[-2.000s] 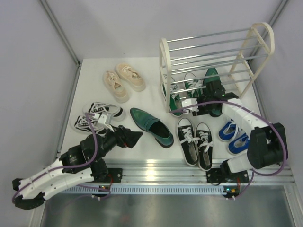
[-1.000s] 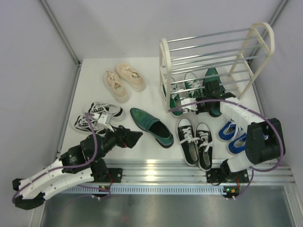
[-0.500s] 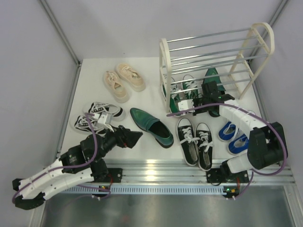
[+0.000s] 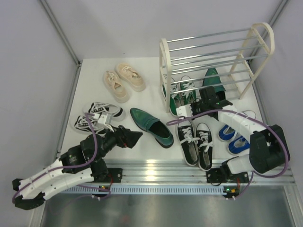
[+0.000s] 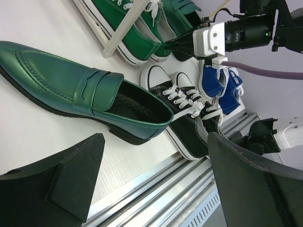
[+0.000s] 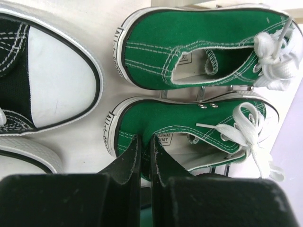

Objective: Place and organize the shoes onto the shoe shelf
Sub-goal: Adjust the shoe at the shoe shelf.

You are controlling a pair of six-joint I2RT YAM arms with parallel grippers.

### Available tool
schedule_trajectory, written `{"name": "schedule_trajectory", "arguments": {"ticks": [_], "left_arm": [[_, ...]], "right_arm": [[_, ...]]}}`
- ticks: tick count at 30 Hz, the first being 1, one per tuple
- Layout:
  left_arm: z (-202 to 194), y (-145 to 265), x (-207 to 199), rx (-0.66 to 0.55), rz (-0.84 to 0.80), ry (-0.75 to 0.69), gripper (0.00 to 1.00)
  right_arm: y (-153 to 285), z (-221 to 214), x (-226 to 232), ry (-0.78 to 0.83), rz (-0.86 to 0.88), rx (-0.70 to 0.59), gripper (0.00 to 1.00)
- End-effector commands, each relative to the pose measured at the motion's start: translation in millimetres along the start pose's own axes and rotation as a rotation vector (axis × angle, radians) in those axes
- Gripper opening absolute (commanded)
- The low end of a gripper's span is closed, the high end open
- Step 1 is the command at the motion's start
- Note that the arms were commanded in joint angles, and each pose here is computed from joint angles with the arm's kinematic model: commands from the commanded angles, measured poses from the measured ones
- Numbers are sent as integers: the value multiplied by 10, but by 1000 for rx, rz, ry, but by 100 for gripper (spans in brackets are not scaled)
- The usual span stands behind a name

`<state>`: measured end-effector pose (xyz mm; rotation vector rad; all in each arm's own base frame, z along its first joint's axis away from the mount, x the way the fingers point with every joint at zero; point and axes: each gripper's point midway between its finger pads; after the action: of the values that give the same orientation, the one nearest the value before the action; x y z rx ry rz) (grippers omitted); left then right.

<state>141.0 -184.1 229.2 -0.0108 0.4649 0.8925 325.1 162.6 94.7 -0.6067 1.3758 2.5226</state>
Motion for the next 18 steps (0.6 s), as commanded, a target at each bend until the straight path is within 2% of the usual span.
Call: {"name": "schedule_trajectory", "arguments": {"ticks": [1, 16, 17, 18], "left_arm": [[65, 14, -19, -24, -9, 10, 95], [84, 14, -22, -27, -7, 9, 95], [80, 14, -20, -27, -7, 9, 95], [82, 14, -25, -28, -9, 9, 95]], "right_arm": [[104, 431, -279, 132, -119, -140, 0], [51, 511, -294, 178, -118, -165, 0], [32, 491, -276, 170, -112, -160, 2], [27, 477, -270, 167, -112, -153, 11]]}}
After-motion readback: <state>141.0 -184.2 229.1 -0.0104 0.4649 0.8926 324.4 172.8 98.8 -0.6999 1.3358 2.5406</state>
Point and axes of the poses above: each gripper's point midway between its finger pads, its own y axis back along the fingers, its own x axis along the line the jaws close on, z = x × y, and after that the axes turned 14 degrees about -y, right-handed
